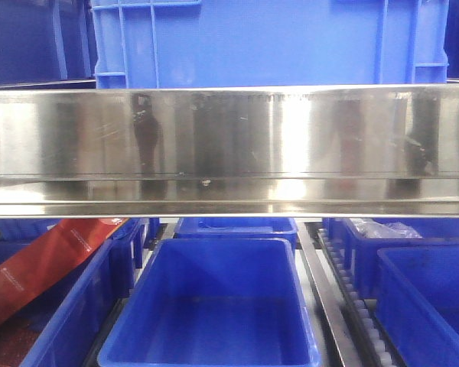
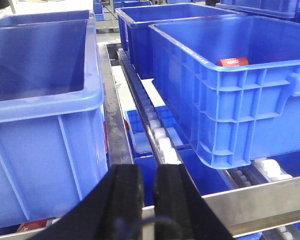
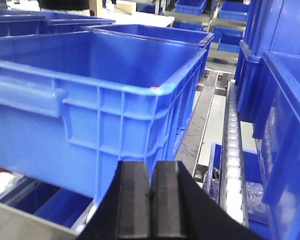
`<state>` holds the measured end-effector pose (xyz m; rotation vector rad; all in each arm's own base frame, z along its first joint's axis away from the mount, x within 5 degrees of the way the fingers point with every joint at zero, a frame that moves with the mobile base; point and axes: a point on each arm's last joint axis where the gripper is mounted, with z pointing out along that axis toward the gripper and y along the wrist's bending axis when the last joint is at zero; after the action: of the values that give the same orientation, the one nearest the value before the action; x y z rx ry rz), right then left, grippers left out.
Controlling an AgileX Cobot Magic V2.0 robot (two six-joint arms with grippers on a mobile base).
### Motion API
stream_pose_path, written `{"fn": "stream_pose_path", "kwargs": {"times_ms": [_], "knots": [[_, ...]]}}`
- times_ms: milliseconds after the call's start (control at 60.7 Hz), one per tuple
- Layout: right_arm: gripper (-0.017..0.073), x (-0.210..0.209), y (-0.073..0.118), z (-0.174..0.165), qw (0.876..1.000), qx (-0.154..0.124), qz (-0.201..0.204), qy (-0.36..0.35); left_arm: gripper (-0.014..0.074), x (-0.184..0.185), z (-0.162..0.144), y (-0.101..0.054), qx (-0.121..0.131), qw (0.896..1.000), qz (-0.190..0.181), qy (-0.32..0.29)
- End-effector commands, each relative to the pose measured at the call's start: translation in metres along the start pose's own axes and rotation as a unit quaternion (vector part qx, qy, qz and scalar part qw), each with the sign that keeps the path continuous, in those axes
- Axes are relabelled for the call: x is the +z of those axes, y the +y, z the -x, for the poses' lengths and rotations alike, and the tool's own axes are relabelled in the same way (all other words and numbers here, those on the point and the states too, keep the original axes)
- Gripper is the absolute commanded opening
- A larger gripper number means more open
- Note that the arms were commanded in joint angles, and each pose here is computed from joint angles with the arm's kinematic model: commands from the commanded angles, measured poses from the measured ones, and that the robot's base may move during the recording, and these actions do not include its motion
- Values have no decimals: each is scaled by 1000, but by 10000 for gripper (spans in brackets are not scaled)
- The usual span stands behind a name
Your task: Place cylindrical capacitor in blue bin on shelf
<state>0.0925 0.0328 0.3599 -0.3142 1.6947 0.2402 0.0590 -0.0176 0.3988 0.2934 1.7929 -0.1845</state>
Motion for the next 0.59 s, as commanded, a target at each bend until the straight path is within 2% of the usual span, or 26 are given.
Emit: {"fn": "stream_pose_path", "kwargs": {"times_ms": [0, 577], "knots": [[-133, -6, -1, -1, 1000, -5, -8, -25, 44, 0, 2, 0, -4, 1000, 3, -13], [-133, -6, -1, 0, 999, -5, -9, -30, 44, 0, 2, 0, -4, 1000, 3, -13]]}}
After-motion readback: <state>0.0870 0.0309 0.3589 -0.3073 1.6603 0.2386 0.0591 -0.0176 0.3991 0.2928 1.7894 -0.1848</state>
